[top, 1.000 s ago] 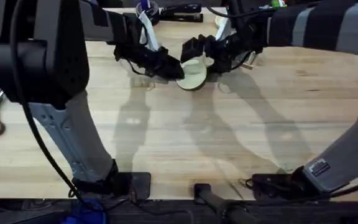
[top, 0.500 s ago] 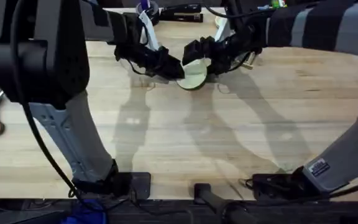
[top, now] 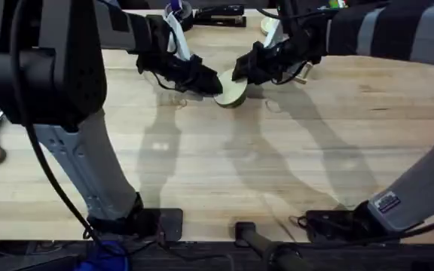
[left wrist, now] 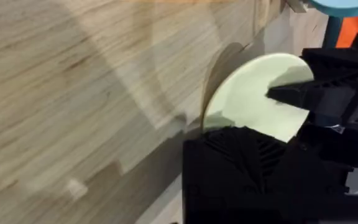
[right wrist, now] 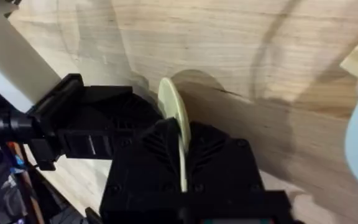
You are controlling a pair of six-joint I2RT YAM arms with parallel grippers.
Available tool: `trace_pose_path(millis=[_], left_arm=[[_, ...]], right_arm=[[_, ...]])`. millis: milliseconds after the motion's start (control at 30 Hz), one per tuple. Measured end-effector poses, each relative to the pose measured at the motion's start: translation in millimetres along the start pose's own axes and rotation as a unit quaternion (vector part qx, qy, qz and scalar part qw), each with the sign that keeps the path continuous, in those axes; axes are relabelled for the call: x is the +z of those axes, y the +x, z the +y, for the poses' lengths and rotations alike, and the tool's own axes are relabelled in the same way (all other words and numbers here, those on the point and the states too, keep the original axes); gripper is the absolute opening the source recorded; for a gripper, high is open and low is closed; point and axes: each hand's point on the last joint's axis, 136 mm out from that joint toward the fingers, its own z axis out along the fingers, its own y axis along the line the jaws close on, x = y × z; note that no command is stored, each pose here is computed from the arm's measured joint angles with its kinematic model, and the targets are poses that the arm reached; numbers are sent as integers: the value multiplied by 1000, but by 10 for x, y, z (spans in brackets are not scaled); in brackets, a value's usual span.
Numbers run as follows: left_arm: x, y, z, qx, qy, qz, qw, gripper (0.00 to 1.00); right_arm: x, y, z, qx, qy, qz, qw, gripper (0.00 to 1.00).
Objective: Pick up the plates from the table one by one and place each into a slot on the dish rack.
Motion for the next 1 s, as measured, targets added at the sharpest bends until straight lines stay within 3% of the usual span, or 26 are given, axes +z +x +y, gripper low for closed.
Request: trace_pose_path(millis=[700, 833, 1000], left_arm=[[-21, 27, -6, 6, -3, 8, 1000, 41], [-82, 73, 4, 16, -37, 16, 999, 41], [-266, 126, -10, 50, -121, 22, 991, 41]], right_arm=[[-15, 30, 36, 2, -16, 11, 1000, 30], [-27, 101, 58, 5, -13, 29, 999, 31], [-131, 224, 105, -16, 24, 61, 998, 31]])
